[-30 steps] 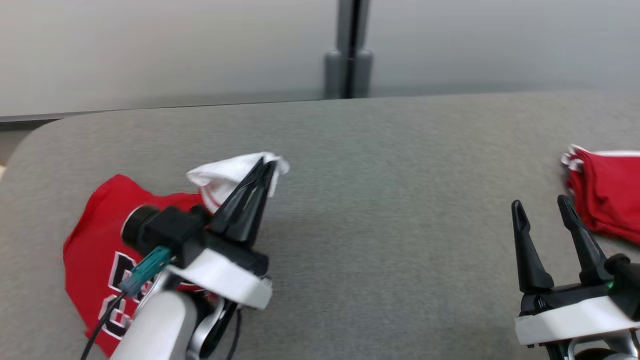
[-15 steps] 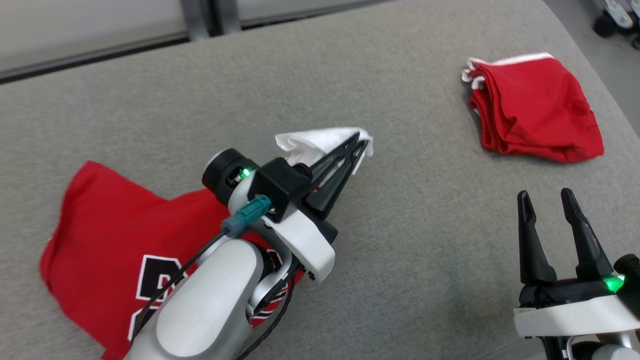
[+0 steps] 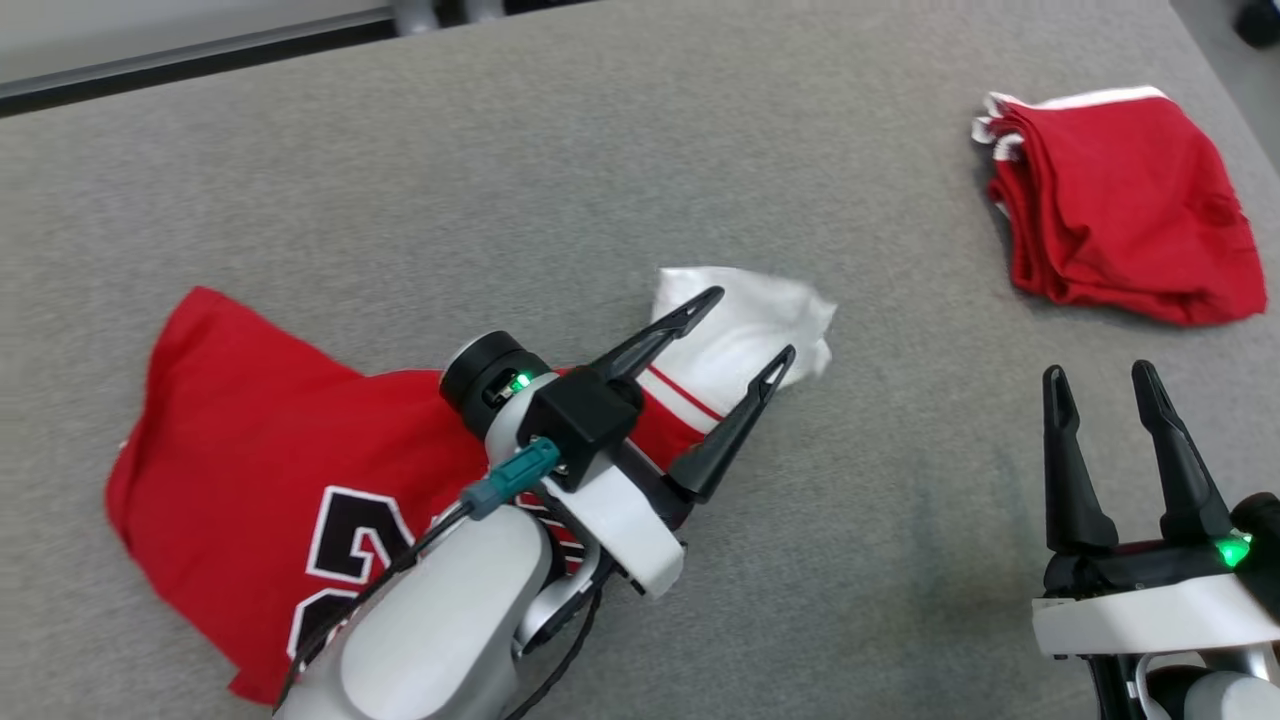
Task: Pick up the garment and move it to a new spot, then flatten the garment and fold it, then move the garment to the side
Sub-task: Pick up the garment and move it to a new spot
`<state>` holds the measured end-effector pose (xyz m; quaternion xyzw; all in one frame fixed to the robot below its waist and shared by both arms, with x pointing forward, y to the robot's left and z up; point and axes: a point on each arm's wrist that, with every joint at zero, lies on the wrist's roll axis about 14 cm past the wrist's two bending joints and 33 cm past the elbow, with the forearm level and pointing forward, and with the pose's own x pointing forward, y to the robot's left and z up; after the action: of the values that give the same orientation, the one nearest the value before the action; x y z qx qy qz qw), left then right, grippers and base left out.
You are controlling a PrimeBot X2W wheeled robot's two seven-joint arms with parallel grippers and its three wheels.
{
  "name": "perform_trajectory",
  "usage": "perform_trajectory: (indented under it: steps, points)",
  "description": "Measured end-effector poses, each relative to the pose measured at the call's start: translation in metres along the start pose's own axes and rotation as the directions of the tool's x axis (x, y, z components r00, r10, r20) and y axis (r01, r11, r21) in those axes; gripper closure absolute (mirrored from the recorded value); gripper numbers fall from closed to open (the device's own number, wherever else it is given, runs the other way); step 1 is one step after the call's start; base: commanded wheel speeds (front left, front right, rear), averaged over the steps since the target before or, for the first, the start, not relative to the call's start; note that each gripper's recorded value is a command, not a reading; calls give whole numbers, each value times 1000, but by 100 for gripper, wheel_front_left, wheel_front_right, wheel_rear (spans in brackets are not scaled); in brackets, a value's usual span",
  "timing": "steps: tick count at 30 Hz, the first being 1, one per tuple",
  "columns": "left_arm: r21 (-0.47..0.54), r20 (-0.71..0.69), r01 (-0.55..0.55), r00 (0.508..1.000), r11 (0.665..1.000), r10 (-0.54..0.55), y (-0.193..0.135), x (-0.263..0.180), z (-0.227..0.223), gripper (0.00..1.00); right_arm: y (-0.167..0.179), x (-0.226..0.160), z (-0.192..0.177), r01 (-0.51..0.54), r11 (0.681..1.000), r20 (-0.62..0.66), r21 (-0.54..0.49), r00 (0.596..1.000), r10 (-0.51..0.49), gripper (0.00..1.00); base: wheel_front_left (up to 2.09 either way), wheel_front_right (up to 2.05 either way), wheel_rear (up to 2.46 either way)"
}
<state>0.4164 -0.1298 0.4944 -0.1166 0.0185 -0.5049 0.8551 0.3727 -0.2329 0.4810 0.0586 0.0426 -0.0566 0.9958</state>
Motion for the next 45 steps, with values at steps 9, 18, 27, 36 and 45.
perform_trajectory:
  steps: [9, 18, 27, 36, 45]
  points:
    - [28, 145, -377, 918, 926, 369, 76, -73, 49, 0, 40, 14, 15, -128, 992, 29, -13, 991, 129, 0, 0, 0, 0]
    - [22, 205, -730, 672, 683, 712, 145, -197, 76, 0, 75, 15, 26, -230, 973, 37, -23, 972, 231, 0, 0, 0, 0]
    - [20, 231, -857, 505, 515, 831, 146, -288, 85, 0, 91, 3, 32, -281, 959, 37, -34, 959, 282, 0, 0, 0, 0]
    - [49, 207, -853, 517, 519, 830, 118, -310, 75, 0, 89, -14, 31, -295, 954, 11, -60, 955, 296, 0, 0, 0, 0]
    - [69, 168, -844, 535, 532, 828, 89, -317, 66, 0, 80, -39, 29, -285, 956, -8, -63, 958, 285, 0, 0, 0, 0]
